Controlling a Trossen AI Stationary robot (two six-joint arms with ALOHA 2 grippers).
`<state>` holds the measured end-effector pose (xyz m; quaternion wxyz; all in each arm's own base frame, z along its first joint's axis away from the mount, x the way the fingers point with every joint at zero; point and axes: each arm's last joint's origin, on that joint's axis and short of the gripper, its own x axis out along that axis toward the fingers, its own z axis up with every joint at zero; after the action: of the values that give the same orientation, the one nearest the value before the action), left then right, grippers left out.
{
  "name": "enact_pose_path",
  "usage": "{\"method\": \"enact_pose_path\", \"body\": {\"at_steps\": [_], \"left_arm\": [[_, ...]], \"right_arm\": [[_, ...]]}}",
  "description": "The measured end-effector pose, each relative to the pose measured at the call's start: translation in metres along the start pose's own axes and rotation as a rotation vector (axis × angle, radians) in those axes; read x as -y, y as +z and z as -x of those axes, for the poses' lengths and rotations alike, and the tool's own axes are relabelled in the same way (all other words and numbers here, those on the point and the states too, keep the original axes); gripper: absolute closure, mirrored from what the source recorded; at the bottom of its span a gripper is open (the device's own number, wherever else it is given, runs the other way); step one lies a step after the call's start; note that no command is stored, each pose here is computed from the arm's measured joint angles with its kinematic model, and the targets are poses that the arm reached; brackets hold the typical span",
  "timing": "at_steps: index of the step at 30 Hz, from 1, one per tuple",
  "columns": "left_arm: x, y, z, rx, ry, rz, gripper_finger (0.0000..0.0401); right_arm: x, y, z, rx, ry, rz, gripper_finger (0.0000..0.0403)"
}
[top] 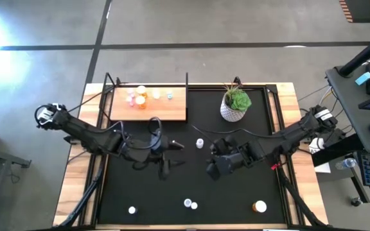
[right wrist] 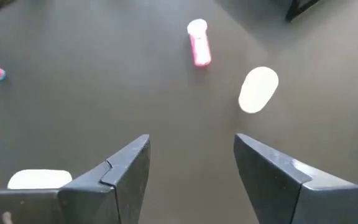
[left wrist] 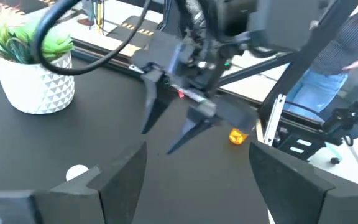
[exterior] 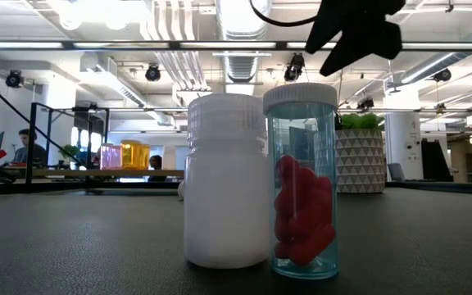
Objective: Pick and place medicine bottles onto shelf by color
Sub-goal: Put the top white pill bottle on the shelf aligned with the other white pill bottle
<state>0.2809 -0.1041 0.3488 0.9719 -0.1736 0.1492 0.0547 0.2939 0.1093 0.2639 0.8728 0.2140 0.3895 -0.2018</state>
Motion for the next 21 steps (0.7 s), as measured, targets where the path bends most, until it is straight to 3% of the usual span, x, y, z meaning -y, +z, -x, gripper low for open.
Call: {"method": "enact_pose_path", "body": {"at_steps": [5,18,21], "left_arm": [[-0.001,0.003,0.005,0.012,-0.007,0.004,0.0134],[-0.005,0.015,0.024,0.052,-0.023,-0.065,0.0134],[-0.009,0.012,0.024,0.04,0.048,-0.13,0.0134]], "right_arm": [[0.012,0.01,-0.008,0.007,-0.038,0.0,0.0181],[0.055,0.027,-0.039,0.004,-0.123,-0.224,0.0181],[0.056,0.027,-0.039,0.001,-0.124,-0.211,0.0181]]}}
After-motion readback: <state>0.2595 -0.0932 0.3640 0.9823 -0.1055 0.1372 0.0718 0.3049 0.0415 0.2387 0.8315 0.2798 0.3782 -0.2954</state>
